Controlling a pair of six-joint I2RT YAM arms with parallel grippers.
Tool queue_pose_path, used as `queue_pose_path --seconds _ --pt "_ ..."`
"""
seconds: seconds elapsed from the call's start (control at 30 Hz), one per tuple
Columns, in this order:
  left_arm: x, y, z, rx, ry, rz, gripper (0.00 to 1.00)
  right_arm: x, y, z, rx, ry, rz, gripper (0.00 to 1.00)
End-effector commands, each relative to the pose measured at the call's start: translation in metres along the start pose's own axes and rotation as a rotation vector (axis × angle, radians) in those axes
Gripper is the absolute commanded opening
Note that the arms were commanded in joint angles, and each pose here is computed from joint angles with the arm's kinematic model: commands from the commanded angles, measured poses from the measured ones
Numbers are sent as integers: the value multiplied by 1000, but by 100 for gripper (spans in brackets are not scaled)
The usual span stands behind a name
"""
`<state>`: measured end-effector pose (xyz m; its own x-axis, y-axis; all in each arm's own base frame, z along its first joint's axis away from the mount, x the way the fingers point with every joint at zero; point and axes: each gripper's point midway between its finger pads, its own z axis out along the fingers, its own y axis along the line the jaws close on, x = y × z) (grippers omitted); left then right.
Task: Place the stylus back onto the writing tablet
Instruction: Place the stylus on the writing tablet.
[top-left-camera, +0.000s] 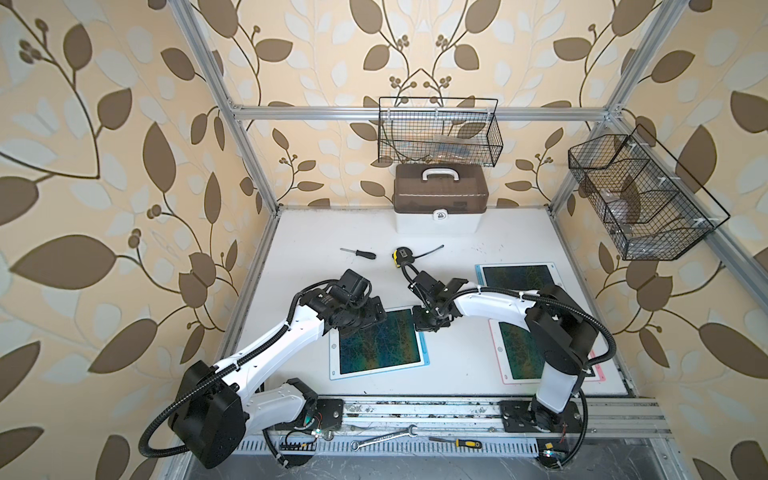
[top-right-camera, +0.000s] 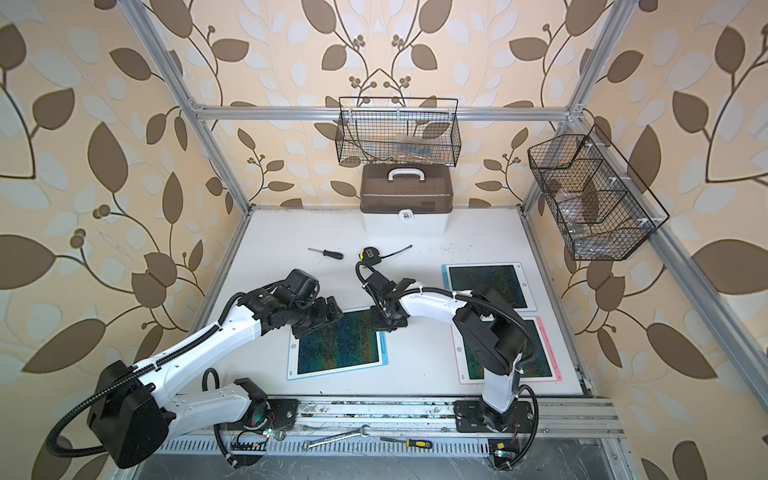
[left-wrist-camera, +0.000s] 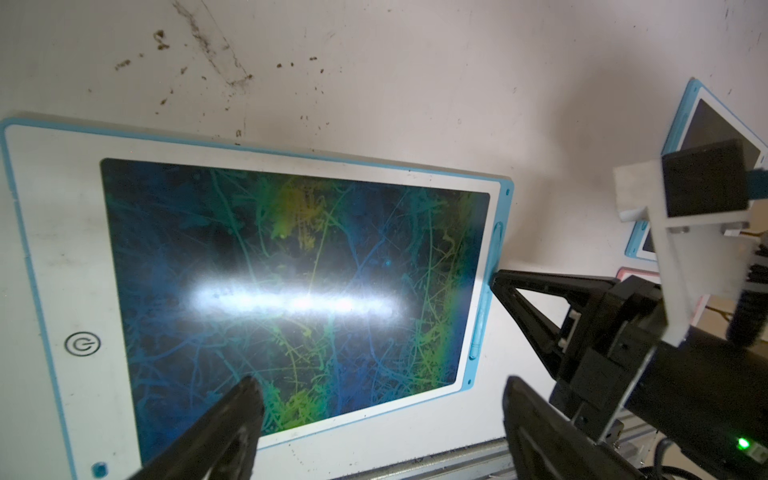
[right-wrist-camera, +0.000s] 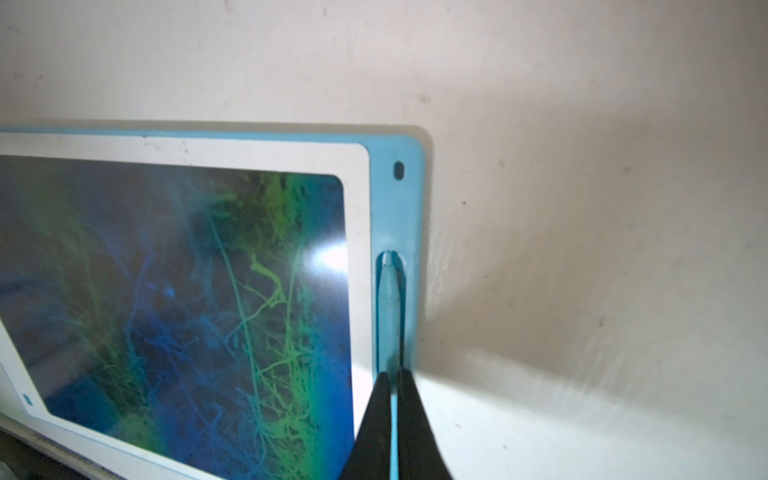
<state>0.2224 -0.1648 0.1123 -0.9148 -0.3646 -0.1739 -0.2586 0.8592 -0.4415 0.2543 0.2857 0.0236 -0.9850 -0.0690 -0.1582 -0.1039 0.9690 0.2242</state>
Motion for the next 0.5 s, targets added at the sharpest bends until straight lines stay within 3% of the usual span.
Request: queue_pose_path --seconds 0.0,0.47 --pt "-4 7 -5 -14 -28 -15 91 -5 2 -8 30 -19 -19 10" --pt "-3 5 -4 -9 -24 -15 91 8 -2 -14 73 2 -47 11"
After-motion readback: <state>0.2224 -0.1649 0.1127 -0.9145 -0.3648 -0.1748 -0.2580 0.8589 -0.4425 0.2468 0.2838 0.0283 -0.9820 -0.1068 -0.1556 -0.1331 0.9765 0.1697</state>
